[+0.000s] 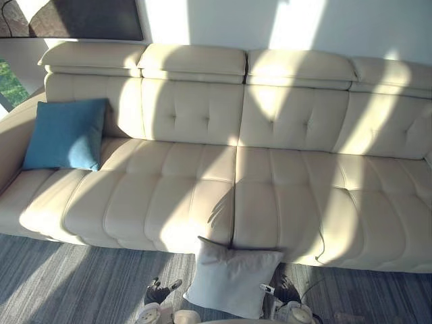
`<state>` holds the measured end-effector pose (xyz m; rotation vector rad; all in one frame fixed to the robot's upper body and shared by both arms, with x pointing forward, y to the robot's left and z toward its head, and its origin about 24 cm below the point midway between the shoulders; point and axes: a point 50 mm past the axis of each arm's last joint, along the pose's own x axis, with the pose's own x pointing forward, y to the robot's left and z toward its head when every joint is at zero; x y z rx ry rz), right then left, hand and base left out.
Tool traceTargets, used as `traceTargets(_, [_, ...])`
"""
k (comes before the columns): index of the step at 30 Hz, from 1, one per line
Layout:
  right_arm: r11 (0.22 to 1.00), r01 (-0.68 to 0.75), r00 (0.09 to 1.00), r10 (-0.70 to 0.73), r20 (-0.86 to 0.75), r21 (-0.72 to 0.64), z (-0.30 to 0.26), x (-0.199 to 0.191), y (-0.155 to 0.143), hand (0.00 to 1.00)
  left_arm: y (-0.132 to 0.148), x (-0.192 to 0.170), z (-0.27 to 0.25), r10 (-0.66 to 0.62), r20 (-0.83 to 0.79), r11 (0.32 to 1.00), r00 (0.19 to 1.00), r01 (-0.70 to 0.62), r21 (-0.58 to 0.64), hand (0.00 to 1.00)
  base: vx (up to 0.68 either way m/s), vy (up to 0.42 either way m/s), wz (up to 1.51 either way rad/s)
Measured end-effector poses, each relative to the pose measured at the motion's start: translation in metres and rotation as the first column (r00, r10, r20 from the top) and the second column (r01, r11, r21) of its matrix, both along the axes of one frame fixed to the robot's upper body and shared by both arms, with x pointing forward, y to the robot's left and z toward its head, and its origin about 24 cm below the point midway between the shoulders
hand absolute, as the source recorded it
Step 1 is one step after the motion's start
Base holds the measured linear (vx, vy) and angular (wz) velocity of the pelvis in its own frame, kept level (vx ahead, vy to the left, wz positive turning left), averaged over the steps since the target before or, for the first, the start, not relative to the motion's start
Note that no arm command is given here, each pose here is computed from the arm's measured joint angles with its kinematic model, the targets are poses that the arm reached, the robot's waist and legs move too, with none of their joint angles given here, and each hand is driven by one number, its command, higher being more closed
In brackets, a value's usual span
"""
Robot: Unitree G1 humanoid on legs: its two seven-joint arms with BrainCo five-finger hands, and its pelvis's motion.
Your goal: Pick up cushions and gather them together orderly.
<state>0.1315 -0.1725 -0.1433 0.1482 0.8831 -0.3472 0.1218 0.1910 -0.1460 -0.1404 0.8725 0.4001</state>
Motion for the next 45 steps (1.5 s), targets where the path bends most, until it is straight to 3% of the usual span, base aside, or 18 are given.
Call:
traceTargets(7, [0.992, 0.112, 0.962, -0.095, 0.256, -0.055, 0.043, 0.072, -0.028, 0.00, 0.009, 0.075, 0.039, 0.104, 0.248, 0.994, 0.963, -0.108, 0.004, 0.00, -0.23, -0.081, -0.26])
traceTargets(11, [0.985, 0.147, 0.916, -0.099, 0.389, -0.095, 0.075, 0.111, -0.040, 0.00, 0.014, 0.126, 0.080, 0.158, 0.435, 0.985, 0.886, -0.170, -0.011, 0.00, -0.24, -0.045, -0.15])
traceTargets(14, [0.983, 0.168, 0.876, -0.115, 0.468, -0.074, 0.096, 0.135, -0.040, 0.00, 0.021, 0.144, 0.098, 0.176, 0.497, 0.980, 0.850, -0.198, -0.009, 0.00, -0.23, -0.014, -0.08])
traceTargets(16, [0.977, 0.204, 0.810, -0.139, 0.569, -0.053, 0.127, 0.161, -0.043, 0.00, 0.031, 0.163, 0.121, 0.211, 0.567, 0.970, 0.796, -0.243, -0.020, 0.00, -0.29, -0.013, -0.11])
traceTargets(25, [0.946, 0.323, 0.696, -0.256, 0.671, 0.026, 0.168, 0.187, -0.059, 0.00, 0.076, 0.189, 0.175, 0.292, 0.696, 0.922, 0.656, -0.387, -0.022, 0.00, -0.18, 0.033, -0.01])
traceTargets(31, [0.925, 0.368, 0.591, -0.307, 0.746, 0.089, 0.210, 0.211, -0.078, 0.00, 0.086, 0.220, 0.235, 0.242, 0.810, 0.926, 0.535, -0.376, -0.029, 0.00, -0.07, 0.032, 0.01])
traceTargets(37, [0.934, 0.328, 0.447, -0.287, 0.847, 0.143, 0.281, 0.243, -0.081, 0.00, 0.064, 0.253, 0.302, 0.054, 0.901, 0.968, 0.431, -0.243, 0.058, 0.00, -0.05, 0.028, -0.06])
traceTargets(40, [0.951, 0.233, 0.327, -0.274, 0.904, 0.204, 0.334, 0.260, -0.062, 0.00, 0.029, 0.268, 0.336, -0.048, 0.932, 0.985, 0.359, -0.140, 0.105, 0.00, -0.02, 0.025, -0.06])
traceTargets(45, [0.959, 0.131, 0.232, -0.276, 0.933, 0.251, 0.378, 0.270, -0.032, 0.00, -0.008, 0.277, 0.366, -0.082, 0.959, 0.994, 0.270, -0.051, 0.100, 0.00, 0.00, 0.000, 0.00])
